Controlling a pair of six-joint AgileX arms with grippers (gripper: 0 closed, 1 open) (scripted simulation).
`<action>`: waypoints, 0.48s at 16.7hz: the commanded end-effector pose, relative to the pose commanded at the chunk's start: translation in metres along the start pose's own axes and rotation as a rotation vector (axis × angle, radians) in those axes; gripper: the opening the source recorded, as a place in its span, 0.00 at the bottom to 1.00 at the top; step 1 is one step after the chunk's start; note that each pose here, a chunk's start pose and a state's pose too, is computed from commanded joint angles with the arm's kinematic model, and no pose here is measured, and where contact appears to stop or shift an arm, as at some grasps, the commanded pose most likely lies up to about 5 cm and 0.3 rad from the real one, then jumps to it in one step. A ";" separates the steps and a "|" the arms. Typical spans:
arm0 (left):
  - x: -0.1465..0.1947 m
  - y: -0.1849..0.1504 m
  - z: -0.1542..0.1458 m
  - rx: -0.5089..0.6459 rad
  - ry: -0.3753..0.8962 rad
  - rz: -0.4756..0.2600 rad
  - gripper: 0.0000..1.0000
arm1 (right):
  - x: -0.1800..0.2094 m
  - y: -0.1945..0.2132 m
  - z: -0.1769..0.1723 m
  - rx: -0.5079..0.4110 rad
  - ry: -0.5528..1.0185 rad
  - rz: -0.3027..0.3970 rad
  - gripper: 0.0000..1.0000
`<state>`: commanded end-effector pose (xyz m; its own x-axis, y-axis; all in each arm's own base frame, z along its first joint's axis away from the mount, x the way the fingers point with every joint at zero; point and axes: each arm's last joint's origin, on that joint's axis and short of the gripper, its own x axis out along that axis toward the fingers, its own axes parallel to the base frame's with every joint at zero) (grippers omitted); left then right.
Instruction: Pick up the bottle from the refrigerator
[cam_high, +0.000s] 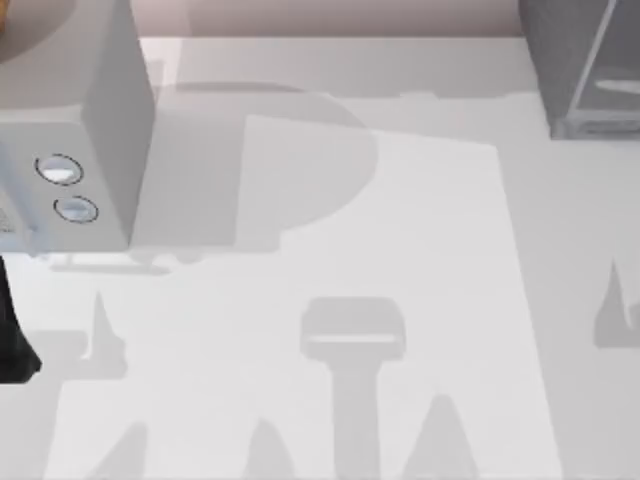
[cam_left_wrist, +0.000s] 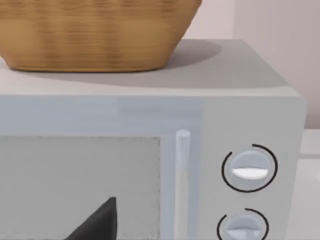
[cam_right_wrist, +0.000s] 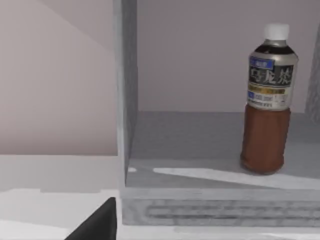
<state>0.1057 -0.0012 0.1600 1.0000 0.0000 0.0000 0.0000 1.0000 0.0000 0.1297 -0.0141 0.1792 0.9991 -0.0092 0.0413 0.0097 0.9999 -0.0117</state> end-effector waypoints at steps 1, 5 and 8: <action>0.000 0.000 0.000 0.000 0.000 0.000 1.00 | 0.007 -0.004 0.001 -0.002 0.002 -0.001 1.00; 0.000 0.000 0.000 0.000 0.000 0.000 1.00 | 0.037 -0.024 -0.009 0.003 0.034 -0.003 1.00; 0.000 0.000 0.000 0.000 0.000 0.000 1.00 | 0.054 -0.042 -0.025 0.013 0.057 0.000 1.00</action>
<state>0.1057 -0.0012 0.1600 1.0000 0.0000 0.0000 0.0000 1.0000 0.0000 0.1845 -0.0569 0.1569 0.9998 -0.0099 -0.0161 0.0099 0.9999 0.0014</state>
